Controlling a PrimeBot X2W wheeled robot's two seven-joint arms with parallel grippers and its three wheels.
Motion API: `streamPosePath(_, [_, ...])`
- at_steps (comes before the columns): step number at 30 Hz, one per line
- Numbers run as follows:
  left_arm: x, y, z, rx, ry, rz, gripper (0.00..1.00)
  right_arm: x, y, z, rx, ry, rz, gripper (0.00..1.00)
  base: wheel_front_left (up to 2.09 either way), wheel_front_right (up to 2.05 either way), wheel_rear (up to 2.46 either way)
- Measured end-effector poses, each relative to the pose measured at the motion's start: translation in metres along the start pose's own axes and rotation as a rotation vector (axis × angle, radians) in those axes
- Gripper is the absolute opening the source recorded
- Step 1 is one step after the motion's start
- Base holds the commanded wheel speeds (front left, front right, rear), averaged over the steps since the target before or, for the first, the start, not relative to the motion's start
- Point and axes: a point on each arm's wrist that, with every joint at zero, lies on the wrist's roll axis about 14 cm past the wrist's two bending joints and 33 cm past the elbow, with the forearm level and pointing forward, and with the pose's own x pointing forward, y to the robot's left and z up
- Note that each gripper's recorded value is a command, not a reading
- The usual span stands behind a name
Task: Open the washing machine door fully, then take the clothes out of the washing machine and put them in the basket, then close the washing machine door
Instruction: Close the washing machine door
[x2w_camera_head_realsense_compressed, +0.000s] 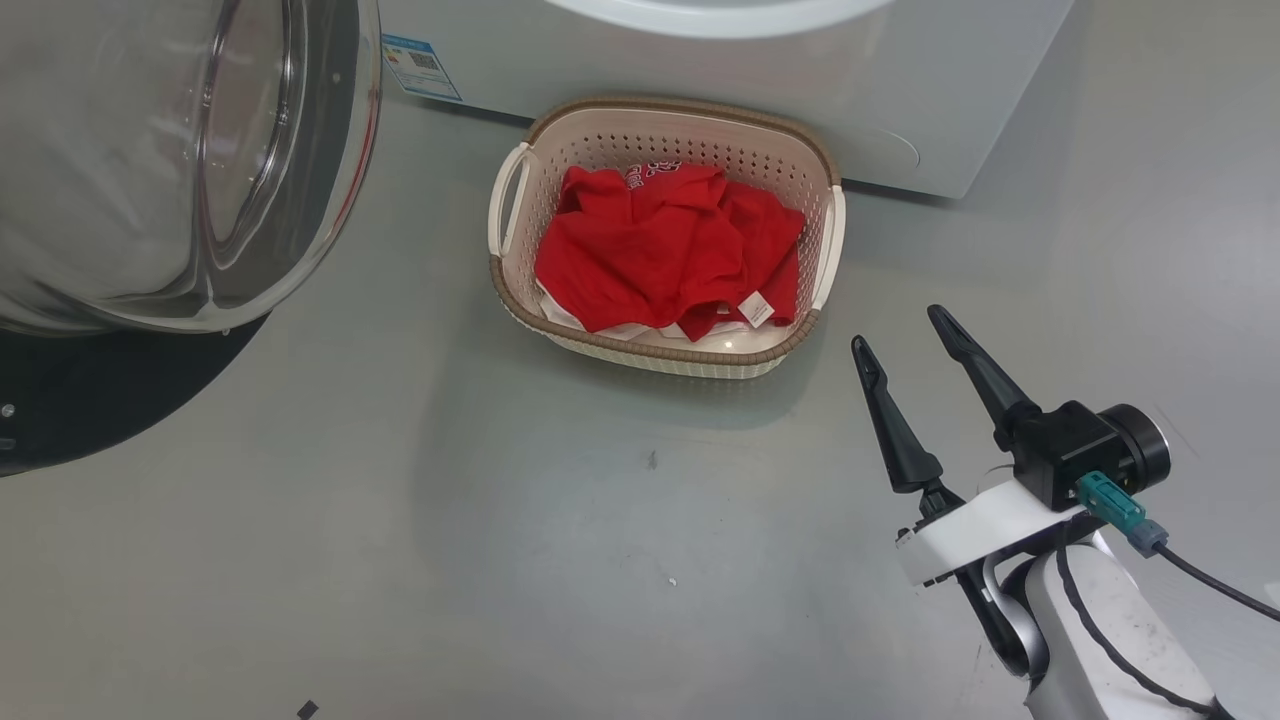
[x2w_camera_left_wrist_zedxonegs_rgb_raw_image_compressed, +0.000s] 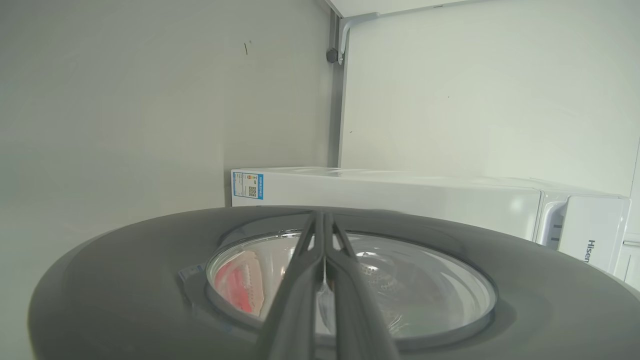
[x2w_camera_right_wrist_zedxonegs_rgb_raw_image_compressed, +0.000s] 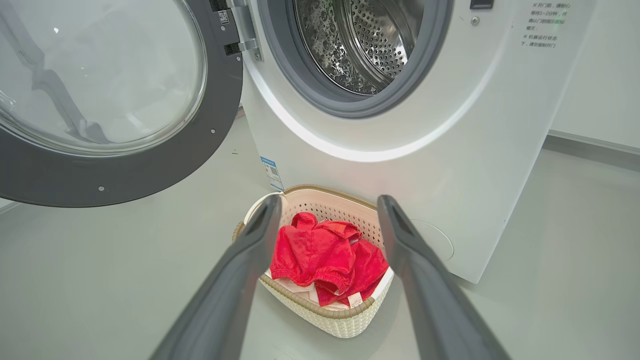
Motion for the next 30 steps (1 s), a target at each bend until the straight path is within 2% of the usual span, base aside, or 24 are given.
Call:
streamPosePath(10, [-0.007,-0.004,-0.022,0.031,0.136,-0.019,0.0,-0.002,0.006,0.009,-0.005,-0.02,0.0,1.0,0.0,0.0,0.0])
streamPosePath(17, [-0.011,-0.008,-0.051,0.031,0.263,-0.076,0.0,-0.004,0.01,0.016,-0.011,-0.034,0.001,1.0,0.0,0.0,0.0])
streamPosePath(30, [-0.023,0.001,-0.095,0.06,0.431,-0.101,0.0,-0.007,0.02,0.027,-0.02,-0.057,0.01,1.0,0.0,0.0,0.0])
